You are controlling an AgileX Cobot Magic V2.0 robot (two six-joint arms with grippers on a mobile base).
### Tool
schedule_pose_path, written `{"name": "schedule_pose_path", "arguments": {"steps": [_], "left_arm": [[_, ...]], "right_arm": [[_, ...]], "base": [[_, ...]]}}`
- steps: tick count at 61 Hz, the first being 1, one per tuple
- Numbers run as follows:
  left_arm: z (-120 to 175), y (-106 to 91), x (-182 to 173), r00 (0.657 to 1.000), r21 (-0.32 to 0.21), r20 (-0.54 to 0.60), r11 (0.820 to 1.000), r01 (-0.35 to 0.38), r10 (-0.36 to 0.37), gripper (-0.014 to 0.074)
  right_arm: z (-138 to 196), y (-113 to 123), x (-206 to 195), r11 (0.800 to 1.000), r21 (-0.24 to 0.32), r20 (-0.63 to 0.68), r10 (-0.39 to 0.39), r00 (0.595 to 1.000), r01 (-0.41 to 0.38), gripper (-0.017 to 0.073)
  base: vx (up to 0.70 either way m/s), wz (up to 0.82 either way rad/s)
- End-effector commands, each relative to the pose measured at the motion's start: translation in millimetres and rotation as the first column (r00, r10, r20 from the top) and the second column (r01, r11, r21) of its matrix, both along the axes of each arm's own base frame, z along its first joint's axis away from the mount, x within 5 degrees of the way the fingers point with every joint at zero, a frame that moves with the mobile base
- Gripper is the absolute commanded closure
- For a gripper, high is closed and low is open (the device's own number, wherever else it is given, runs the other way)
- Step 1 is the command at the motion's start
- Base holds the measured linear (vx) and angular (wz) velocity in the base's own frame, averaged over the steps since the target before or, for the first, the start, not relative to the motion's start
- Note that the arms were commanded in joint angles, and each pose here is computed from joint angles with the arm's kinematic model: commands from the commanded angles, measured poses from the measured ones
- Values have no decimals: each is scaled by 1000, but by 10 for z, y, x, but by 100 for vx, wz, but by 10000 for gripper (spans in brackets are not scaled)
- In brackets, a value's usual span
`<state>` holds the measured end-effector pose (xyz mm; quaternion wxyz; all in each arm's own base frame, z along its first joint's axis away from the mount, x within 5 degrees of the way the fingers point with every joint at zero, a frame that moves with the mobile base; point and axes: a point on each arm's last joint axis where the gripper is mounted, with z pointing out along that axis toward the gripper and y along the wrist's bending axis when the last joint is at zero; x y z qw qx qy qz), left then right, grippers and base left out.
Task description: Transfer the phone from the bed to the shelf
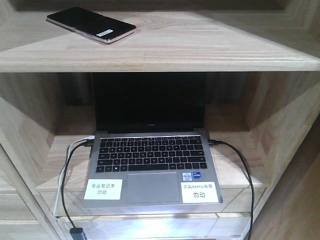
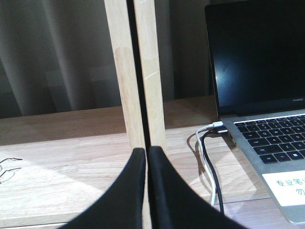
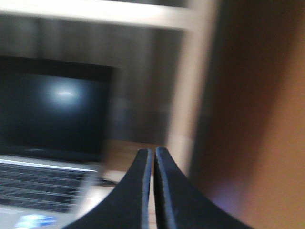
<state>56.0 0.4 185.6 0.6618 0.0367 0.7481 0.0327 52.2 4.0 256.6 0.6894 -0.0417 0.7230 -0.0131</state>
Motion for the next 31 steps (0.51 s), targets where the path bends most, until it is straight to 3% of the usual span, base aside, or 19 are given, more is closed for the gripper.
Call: {"name": "schedule_pose_path", "arguments": {"steps": [1, 19, 31], "left_arm": [[159, -5, -13, 994, -9, 109, 1000, 7, -6, 593], [159, -5, -13, 994, -9, 109, 1000, 7, -6, 593], [158, -5, -13, 994, -9, 109, 1000, 7, -6, 593]], "right_arm": [[4, -36, -17, 999, 0, 107, -54, 993, 55, 563], [-546, -65, 37, 996, 15, 108, -85, 990, 84, 563], [-571, -62, 40, 996, -22, 93, -80, 992, 82, 563]], "base": [[0, 0], [0, 0], [0, 0]]}}
